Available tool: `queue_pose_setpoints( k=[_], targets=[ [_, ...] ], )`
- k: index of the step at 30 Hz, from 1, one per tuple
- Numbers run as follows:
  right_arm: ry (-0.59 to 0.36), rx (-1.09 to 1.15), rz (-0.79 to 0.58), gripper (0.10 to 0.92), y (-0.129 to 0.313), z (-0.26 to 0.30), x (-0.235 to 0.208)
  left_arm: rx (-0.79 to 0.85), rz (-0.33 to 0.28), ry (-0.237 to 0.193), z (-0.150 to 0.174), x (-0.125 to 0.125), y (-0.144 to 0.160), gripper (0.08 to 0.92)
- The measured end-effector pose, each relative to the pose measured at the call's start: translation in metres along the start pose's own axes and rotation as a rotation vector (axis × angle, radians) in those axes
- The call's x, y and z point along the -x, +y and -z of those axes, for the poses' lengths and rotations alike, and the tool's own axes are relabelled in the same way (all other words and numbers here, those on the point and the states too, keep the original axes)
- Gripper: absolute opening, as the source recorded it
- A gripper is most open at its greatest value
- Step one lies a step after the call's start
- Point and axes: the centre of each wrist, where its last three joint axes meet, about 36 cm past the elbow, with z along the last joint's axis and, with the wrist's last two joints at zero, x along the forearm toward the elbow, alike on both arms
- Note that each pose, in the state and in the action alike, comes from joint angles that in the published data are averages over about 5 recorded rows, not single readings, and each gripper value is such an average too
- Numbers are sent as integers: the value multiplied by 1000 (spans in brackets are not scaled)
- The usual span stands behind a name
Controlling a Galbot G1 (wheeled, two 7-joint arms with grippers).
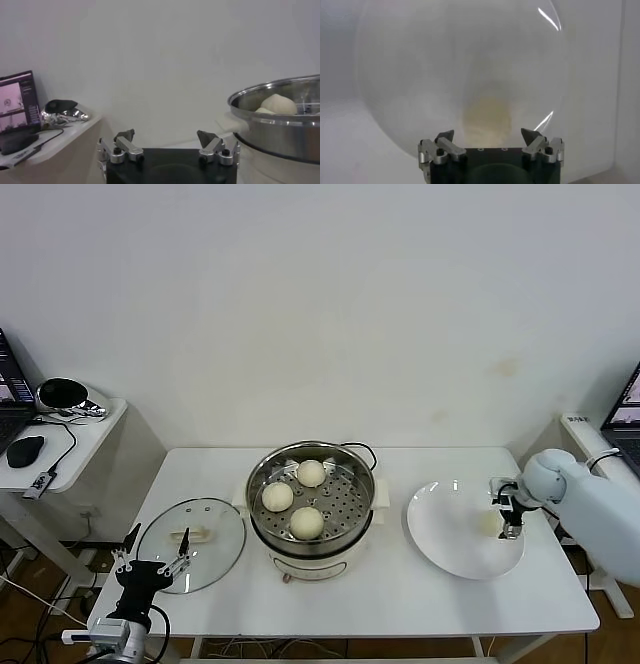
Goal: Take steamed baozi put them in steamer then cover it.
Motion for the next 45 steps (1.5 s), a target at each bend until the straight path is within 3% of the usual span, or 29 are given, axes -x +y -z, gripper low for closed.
queue_pose_setpoints(
  k=[14,22,32,45],
  targets=[
    [16,17,21,583,-5,6,12,-2,2,4,-2,0,0,823],
    [8,17,26,561,-11,7,-6,1,7,0,-1,0,2,823],
    [-45,-35,-58,577,-38,32,-93,1,2,-1,-2,4,2,823],
    [-240,-142,-144,585,-55,167,-226,1,-7,-6,-2,8,2,823]
  ],
)
